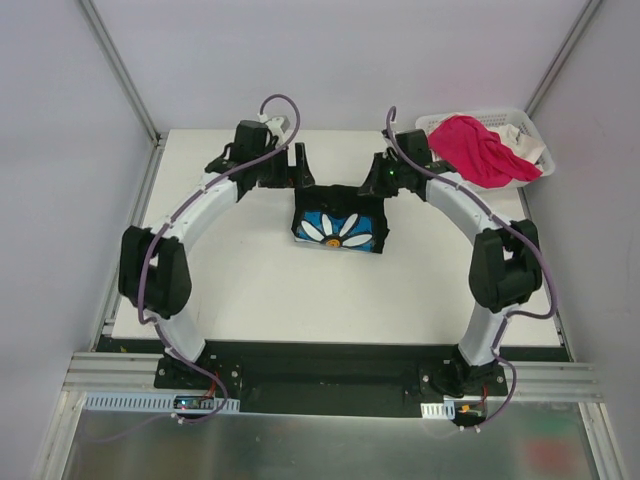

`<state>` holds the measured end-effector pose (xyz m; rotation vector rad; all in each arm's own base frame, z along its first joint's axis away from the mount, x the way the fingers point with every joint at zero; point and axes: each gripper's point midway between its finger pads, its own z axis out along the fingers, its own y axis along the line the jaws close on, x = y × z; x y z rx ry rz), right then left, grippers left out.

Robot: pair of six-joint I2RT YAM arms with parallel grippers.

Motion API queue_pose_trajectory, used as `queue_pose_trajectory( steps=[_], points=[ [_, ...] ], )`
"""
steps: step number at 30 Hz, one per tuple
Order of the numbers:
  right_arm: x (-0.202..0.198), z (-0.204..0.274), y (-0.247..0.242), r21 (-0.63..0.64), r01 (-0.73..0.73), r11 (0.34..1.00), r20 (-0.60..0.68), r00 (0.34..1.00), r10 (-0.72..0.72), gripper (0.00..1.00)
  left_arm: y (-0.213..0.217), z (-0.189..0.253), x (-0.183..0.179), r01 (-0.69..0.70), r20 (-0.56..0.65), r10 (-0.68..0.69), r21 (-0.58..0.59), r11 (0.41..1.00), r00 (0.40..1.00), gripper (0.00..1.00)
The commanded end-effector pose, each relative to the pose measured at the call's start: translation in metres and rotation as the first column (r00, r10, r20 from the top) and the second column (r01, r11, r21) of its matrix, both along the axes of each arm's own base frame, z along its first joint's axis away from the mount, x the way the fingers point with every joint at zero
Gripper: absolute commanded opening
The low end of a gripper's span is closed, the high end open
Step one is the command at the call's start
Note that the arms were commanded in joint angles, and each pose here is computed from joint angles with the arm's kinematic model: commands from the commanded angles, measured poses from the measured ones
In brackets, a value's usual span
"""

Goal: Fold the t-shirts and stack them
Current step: Smooth out wrinkles on the folded tshirt

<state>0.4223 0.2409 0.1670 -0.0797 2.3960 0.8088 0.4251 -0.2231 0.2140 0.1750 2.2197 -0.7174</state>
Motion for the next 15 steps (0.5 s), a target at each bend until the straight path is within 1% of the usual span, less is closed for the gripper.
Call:
queue_pose_trajectory(
  steps=[1, 8, 15],
  points=[
    [0.014, -0.002, 0.003, 0.023, 0.019, 1.000, 0.007, 1.000, -0.019, 0.04, -0.018, -0.026, 0.009, 0.047, -0.086, -0.050, -0.041, 0.998, 0.995, 0.89],
    [0.027, -0.016, 0.004, 0.003, 0.019, 1.000, -0.010, 1.000, -0.019, 0.03, -0.034, -0.047, 0.024, 0.075, -0.135, -0.083, -0.061, 0.995, 0.987, 0.88],
    [0.044, -0.039, 0.004, 0.015, 0.030, 0.999, -0.051, 0.998, -0.029, 0.03, -0.038, -0.057, 0.038, 0.070, -0.142, -0.078, -0.055, 0.996, 0.987, 0.88]
  ],
)
